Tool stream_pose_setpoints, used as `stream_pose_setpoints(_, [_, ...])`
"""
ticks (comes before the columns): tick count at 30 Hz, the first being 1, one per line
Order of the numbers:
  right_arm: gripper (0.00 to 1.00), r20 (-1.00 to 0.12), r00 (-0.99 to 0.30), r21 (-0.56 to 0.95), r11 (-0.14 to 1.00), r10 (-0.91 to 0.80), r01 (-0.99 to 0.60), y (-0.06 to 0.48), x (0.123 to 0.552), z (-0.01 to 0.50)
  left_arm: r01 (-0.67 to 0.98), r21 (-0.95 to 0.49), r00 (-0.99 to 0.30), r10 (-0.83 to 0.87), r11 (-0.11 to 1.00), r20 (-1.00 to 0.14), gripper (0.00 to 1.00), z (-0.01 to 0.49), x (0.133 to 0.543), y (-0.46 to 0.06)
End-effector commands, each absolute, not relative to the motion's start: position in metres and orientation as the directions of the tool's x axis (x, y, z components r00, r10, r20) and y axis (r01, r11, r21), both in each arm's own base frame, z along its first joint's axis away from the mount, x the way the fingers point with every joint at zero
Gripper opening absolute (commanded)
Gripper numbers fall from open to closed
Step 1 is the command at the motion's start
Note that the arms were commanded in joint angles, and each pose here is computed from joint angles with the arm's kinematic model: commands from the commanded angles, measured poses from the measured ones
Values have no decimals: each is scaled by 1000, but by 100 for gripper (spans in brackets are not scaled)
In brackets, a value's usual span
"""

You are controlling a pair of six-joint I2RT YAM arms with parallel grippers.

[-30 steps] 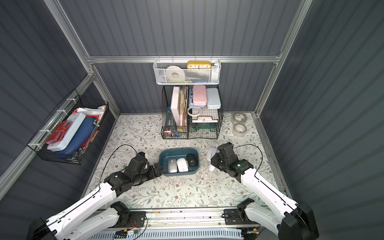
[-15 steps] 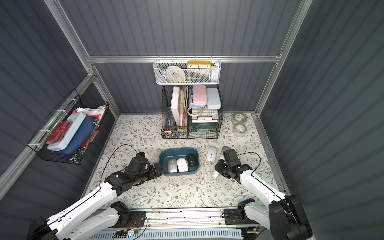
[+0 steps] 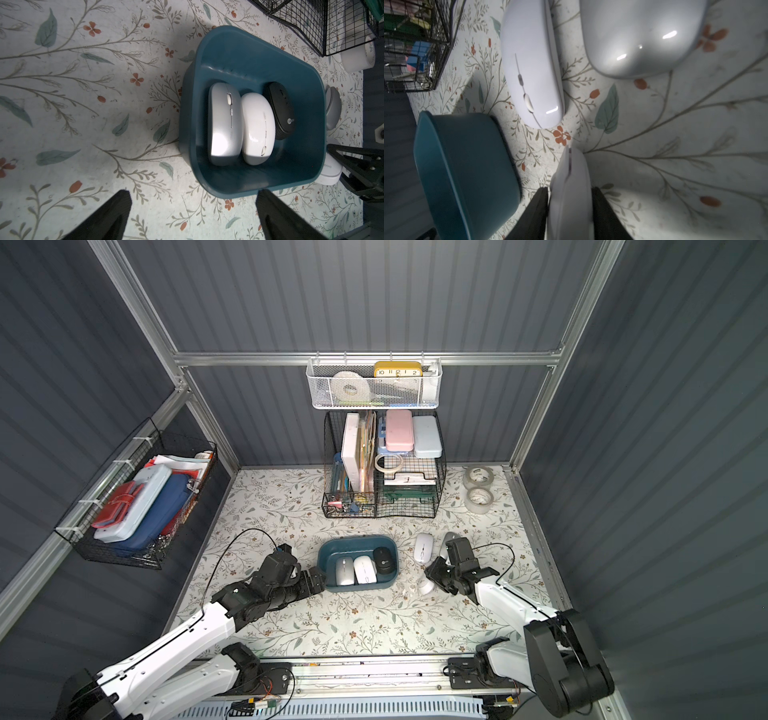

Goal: Take out the mouse from the storage box
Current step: Place the mouse at the center of the board.

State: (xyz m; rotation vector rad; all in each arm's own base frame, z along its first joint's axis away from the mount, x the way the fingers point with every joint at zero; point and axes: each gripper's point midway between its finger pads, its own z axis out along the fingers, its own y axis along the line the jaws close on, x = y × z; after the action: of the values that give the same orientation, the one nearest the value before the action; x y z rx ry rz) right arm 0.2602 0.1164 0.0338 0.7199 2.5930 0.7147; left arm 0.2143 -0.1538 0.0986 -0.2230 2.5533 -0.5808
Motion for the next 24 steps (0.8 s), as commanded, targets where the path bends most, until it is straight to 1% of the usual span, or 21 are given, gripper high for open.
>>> stream_pose_setpoints(1, [42,-181,-802,522,746,570,413,106,251,22,-32,-443,-850,-257,896,-459,99,105,218,-155])
stream_pose_setpoints(3, [45,-175,-795,516,742,580,428,102,248,19,-29,-444,-849,-256,896,-462,99,106,219,-156])
stream_pose_setpoints(5, [45,-164,-794,506,741,585,441,99,245,16,-29,-444,-849,-256,896,-462,99,105,220,-156])
stream_pose_setpoints(6, [45,-182,-789,523,738,587,428,99,247,23,-28,-444,-850,-255,896,-461,99,106,220,-156])
stream_pose_setpoints(10, [48,-188,-783,515,739,592,435,95,246,24,-21,-448,-851,-251,894,-462,99,107,222,-159])
stream_pose_setpoints(16, [61,-229,-781,461,772,581,439,84,245,36,-7,-425,-855,-226,905,-467,99,112,225,-160])
stream_pose_setpoints(19, [67,-242,-792,412,798,561,439,76,240,44,17,-411,-846,-206,911,-492,99,123,230,-161])
stream_pose_setpoints(22, [68,-273,-791,383,816,548,433,70,240,56,37,-393,-841,-184,919,-509,99,135,235,-163])
stream_pose_setpoints(24, [69,-296,-787,365,826,541,430,66,240,64,37,-371,-850,-166,928,-500,99,140,239,-165])
